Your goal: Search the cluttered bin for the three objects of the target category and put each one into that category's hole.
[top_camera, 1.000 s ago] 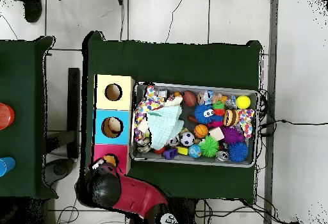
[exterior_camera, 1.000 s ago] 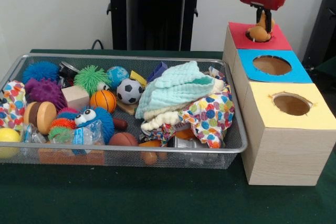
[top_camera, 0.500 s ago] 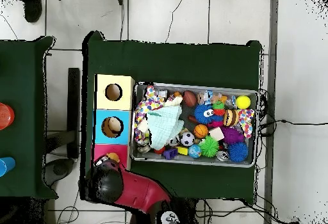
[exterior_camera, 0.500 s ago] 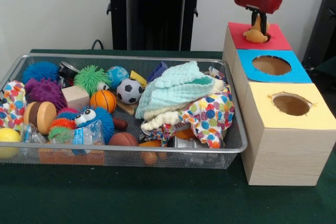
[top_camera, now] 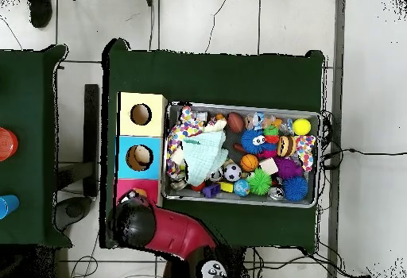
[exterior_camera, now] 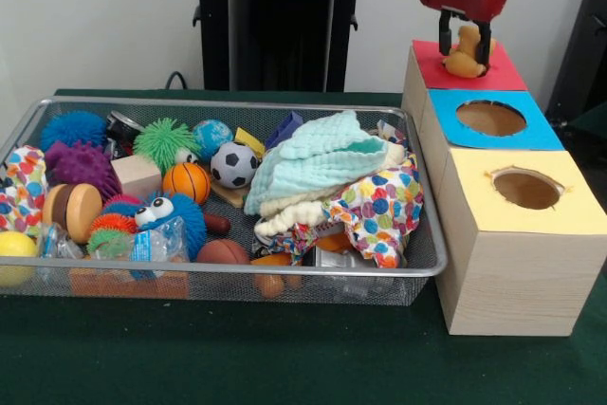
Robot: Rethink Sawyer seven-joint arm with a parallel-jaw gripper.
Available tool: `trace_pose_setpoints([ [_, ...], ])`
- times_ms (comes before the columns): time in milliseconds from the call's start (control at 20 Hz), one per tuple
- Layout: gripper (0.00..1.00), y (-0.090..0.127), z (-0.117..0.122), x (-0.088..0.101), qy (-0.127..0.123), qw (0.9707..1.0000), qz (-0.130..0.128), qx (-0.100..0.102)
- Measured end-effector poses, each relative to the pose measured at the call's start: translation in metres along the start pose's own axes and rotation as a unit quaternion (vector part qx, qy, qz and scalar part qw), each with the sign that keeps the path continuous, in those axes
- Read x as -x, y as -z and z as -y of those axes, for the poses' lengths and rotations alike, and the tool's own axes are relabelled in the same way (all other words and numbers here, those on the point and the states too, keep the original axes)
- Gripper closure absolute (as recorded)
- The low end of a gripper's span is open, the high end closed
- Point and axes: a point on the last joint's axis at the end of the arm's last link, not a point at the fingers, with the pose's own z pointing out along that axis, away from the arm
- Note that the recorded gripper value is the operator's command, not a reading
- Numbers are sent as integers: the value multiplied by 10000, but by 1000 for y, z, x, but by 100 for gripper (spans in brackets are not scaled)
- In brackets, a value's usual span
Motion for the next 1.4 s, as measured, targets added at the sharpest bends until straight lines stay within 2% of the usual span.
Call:
trace_pose_setpoints([
  [950,0,9,2,13,-105,9999,72,80],
  [1200,0,24,-3,16,-76,9996,208,195],
  [1400,0,44,-10,19,-36,9986,387,346],
])
